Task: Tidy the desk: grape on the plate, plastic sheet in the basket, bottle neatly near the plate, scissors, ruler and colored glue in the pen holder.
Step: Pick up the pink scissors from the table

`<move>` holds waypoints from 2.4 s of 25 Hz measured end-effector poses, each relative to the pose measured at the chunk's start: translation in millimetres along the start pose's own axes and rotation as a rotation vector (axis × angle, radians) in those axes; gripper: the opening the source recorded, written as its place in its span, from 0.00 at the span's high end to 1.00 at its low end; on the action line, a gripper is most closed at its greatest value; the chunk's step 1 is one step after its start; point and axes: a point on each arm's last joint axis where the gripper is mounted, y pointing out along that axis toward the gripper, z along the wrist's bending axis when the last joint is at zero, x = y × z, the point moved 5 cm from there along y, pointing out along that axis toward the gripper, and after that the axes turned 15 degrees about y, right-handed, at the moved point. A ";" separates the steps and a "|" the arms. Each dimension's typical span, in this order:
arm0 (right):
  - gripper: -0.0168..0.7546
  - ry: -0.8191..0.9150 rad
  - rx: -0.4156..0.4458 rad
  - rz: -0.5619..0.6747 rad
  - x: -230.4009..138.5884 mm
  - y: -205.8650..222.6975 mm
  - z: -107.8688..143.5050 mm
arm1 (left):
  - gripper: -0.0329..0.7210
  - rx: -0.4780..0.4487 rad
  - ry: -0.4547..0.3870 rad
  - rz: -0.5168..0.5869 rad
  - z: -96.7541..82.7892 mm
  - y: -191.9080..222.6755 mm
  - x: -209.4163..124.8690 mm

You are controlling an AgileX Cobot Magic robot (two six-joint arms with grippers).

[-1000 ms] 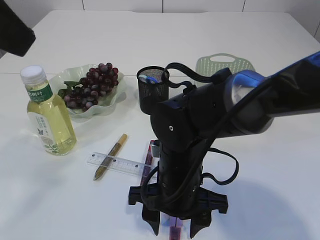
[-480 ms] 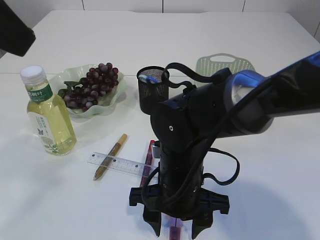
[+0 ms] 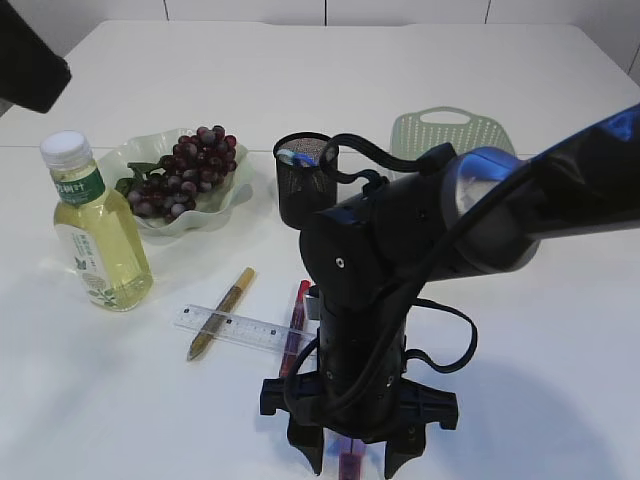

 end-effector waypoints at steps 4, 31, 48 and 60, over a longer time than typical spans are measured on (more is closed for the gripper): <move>0.30 0.002 0.005 -0.003 0.4 0.0 0.7 | 0.64 0.000 0.000 0.000 0.0 0.0 0.0; 0.30 -0.010 0.008 -0.025 3.6 0.0 1.1 | 0.64 0.000 0.002 0.000 0.0 0.0 0.0; 0.33 -0.003 -0.017 -0.019 4.3 6.9 -0.7 | 0.64 0.000 0.002 0.000 0.0 0.0 0.0; 0.33 -0.004 -0.018 -0.020 4.5 6.9 -0.8 | 0.64 0.000 0.002 0.000 0.0 0.0 0.0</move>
